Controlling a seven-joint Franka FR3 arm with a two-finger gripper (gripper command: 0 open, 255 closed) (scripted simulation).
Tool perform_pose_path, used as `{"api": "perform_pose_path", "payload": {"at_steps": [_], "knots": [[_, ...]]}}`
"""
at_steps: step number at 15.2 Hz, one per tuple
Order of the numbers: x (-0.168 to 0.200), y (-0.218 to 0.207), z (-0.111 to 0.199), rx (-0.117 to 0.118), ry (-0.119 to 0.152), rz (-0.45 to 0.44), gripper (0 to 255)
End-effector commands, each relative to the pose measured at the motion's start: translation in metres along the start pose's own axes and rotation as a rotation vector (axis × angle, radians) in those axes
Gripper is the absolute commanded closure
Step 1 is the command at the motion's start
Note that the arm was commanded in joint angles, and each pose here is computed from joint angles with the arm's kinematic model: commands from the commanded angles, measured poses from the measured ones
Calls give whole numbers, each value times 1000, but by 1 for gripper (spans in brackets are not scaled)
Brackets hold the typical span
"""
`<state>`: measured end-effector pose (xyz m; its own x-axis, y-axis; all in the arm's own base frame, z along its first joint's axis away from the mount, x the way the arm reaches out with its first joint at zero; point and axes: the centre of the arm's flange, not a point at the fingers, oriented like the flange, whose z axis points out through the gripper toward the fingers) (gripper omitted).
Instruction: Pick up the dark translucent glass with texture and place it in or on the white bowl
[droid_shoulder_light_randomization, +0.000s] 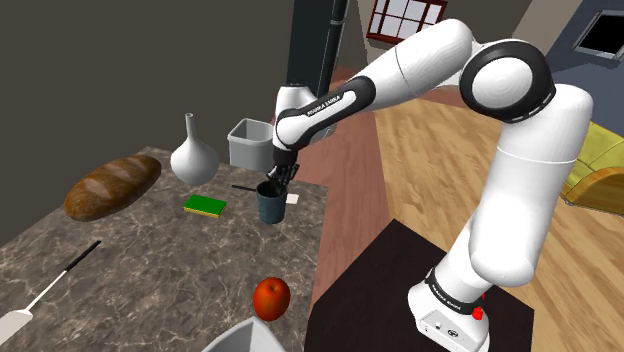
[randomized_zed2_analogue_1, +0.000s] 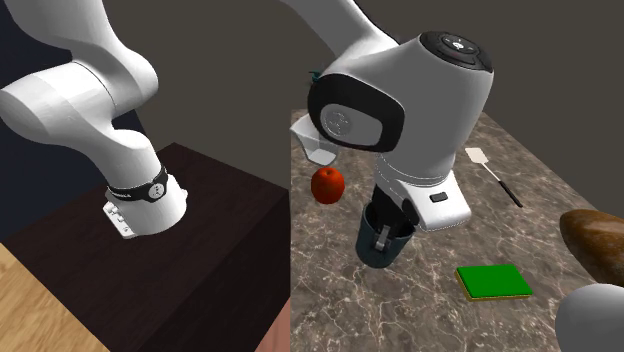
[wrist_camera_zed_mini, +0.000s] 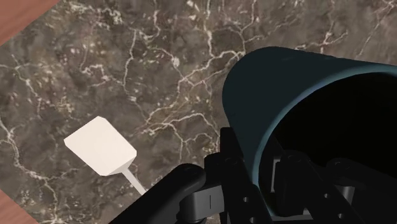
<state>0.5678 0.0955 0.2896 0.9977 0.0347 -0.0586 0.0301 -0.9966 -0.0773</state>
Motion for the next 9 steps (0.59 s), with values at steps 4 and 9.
{"api": "perform_pose_path", "payload": {"at_steps": [4, 9], "knots": [[-3, -2, -26, 0, 0, 0, 255], [-4, -4, -52, 0, 0, 0, 255]]}}
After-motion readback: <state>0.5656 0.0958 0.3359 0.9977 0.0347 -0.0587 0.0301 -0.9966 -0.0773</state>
